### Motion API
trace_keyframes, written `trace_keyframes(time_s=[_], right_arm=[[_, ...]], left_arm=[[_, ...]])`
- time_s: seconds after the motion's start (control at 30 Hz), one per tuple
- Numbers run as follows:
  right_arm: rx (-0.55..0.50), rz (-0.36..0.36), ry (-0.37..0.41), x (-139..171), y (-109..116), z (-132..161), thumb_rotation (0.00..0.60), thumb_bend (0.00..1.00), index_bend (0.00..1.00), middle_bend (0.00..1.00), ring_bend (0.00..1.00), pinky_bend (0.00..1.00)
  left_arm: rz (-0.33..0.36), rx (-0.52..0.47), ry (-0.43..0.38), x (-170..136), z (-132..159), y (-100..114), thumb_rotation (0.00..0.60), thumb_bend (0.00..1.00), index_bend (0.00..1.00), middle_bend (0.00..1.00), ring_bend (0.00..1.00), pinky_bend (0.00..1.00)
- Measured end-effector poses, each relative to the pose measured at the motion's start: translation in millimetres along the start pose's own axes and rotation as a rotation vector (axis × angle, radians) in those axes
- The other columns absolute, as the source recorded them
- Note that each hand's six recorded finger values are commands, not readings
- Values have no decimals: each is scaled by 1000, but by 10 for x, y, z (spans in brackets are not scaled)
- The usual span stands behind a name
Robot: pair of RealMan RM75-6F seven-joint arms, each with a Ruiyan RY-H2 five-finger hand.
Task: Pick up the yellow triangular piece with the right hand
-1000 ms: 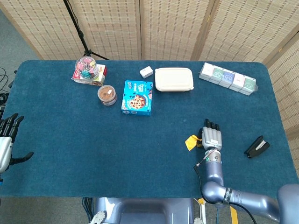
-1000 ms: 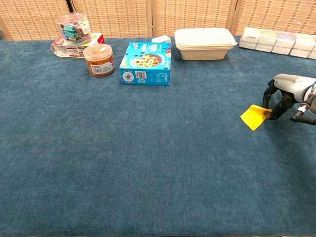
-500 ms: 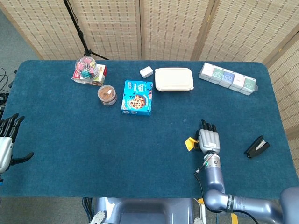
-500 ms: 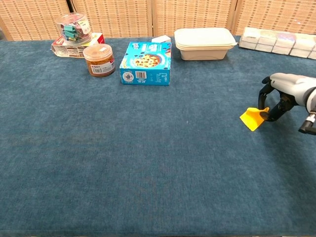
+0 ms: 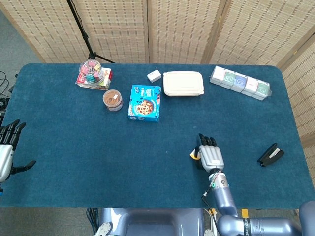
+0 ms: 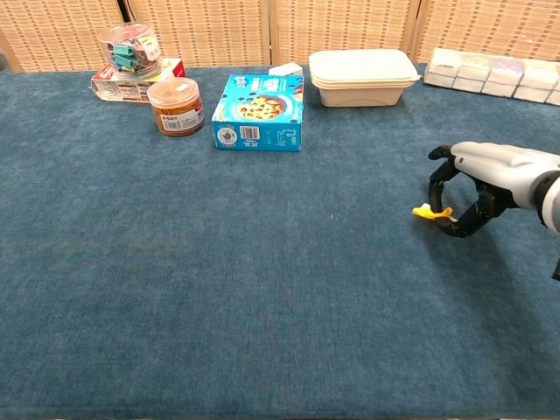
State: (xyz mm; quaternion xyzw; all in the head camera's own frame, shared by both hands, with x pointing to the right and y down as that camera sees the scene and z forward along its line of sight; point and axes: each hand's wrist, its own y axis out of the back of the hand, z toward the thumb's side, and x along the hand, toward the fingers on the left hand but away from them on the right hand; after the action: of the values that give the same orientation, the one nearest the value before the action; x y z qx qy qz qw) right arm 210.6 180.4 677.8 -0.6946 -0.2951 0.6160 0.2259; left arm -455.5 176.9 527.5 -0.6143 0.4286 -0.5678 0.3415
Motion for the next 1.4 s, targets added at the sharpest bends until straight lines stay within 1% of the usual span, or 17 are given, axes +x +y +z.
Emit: trace_keyframes(time_s=[0.2,0.47,0.7,0.87,0.97,1.07,1.27,1.3,1.4], right_arm=[[1,5,70,129,29,135,600,581,608,0,0,0],[30,0,162,203,50,269,600,581,611,0,0,0],[64,-38,252,184,100,339,600,581,613,0,0,0],[77,-63,280,138,174,295,600,580,613,0,0,0],[92,-98,290,115,240,263,600,579,614,0,0,0],[115,-167,297,98,349,220,600,579,615,0,0,0],[117,-377,300,120,693,92,600,578,615,0,0,0],[113,-423,296,131,772,52,600,578,614,0,0,0],[102,-522,274,153,959,-88,600,577,601,0,0,0]], left_arm=[[0,-1,0,-4,-1,1,600,0,0,0,0,0],[-1,-1,-1,0,0,-1,600,0,0,0,0,0],[-3,-4,2,9,-6,0,600,0,0,0,0,0],[-3,-3,1,5,-3,0,600,0,0,0,0,0],[-4,-3,0,2,-1,-2,600,0,0,0,0,0],[-5,-1,-2,2,4,-6,600,0,0,0,0,0],[-8,4,-6,-5,19,-18,600,0,0,0,0,0],[-8,4,-6,-6,21,-20,600,0,0,0,0,0],[-10,9,-8,-11,27,-30,600,0,0,0,0,0]])
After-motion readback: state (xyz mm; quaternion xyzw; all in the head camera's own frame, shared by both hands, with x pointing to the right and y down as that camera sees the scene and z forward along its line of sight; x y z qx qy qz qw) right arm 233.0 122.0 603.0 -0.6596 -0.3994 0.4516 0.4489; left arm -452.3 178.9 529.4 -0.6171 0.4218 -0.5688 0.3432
